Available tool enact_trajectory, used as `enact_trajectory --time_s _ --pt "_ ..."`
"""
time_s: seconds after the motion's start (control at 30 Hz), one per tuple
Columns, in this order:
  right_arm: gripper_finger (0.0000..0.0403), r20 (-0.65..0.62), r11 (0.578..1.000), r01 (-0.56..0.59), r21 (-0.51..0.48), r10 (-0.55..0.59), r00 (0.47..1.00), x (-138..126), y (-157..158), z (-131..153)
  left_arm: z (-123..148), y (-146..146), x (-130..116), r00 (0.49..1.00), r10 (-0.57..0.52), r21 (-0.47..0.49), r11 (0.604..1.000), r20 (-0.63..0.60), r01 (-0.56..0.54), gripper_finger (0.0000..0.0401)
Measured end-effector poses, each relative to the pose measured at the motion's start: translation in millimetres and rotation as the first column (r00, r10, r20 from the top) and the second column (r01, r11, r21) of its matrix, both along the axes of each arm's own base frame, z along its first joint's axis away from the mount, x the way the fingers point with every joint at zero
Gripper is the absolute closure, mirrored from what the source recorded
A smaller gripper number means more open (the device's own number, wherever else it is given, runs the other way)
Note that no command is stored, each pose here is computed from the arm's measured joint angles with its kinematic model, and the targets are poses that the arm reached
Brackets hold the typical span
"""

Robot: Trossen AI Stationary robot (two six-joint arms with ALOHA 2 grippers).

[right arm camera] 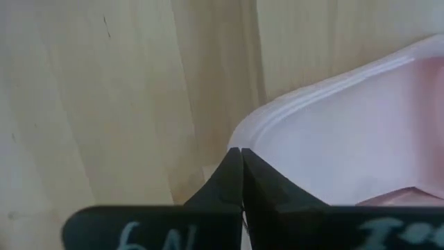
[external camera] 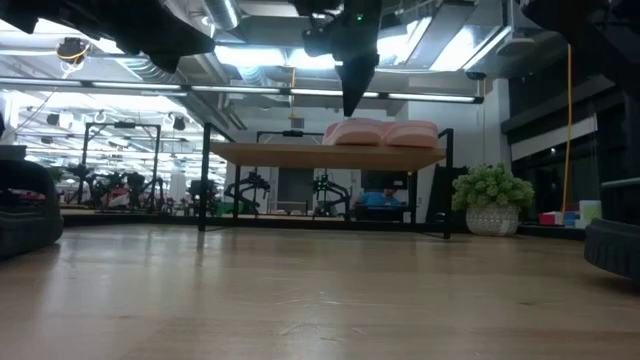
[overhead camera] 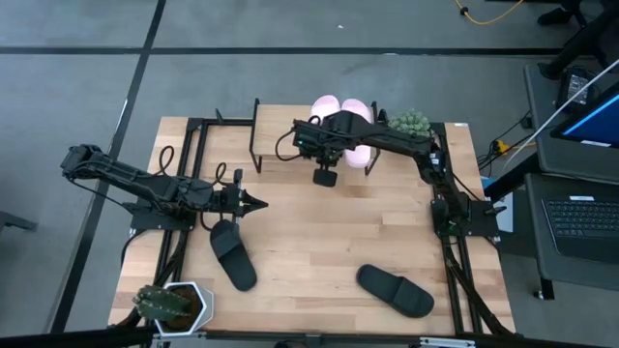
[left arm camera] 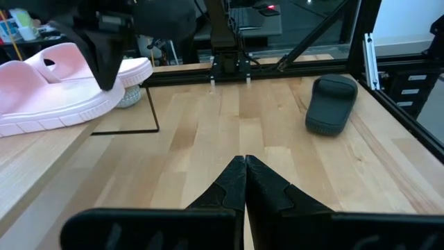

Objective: Pick and place slides into the shelf
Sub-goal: Put the pink slide on the shelf

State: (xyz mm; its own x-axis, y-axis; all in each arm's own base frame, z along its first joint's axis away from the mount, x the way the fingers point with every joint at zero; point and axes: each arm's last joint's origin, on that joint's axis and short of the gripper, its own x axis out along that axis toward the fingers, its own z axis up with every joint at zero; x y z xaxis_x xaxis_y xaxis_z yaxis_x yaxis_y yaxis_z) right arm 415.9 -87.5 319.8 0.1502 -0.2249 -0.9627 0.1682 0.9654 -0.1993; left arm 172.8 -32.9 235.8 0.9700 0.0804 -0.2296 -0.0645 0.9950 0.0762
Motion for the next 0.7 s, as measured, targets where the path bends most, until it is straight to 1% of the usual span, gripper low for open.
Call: enact_trajectory --time_s 0.13,0.3,0.53,0.63,0.7 --pt "0.0403 -0.017 0.999 -0.045 -0.004 0.045 0.999 4.3 -0.8 -6.6 -0.2 0.0 0.0 1.0 0.0 0.0 1.0 -0.002 0.0 0.0401" --pt "0.0403 0.009 0.998 -0.069 -0.016 0.069 0.998 6.8 -1.1 -5.1 -0.6 0.0 -0.1 1.0 0.0 0.002 1.0 -0.006 0.0 0.0401" --pt "0.0403 0.007 0.997 -0.076 -0.017 0.076 0.997 6.2 -1.0 -4.4 -0.6 0.1 -0.1 1.0 0.0 0.001 1.0 -0.006 0.0 0.0401" --pt "0.0403 -0.024 0.997 -0.074 -0.014 0.073 0.997 1.5 -0.3 -0.5 -0.6 0.0 -0.1 1.0 0.0 0.0 1.0 -0.006 0.0 0.0401" --pt "0.0403 -0.044 0.997 -0.075 -0.028 0.073 0.996 -2.7 0.0 3.1 -0.6 0.0 -0.1 1.0 0.0 0.0 1.0 -0.006 0.0 0.0401"
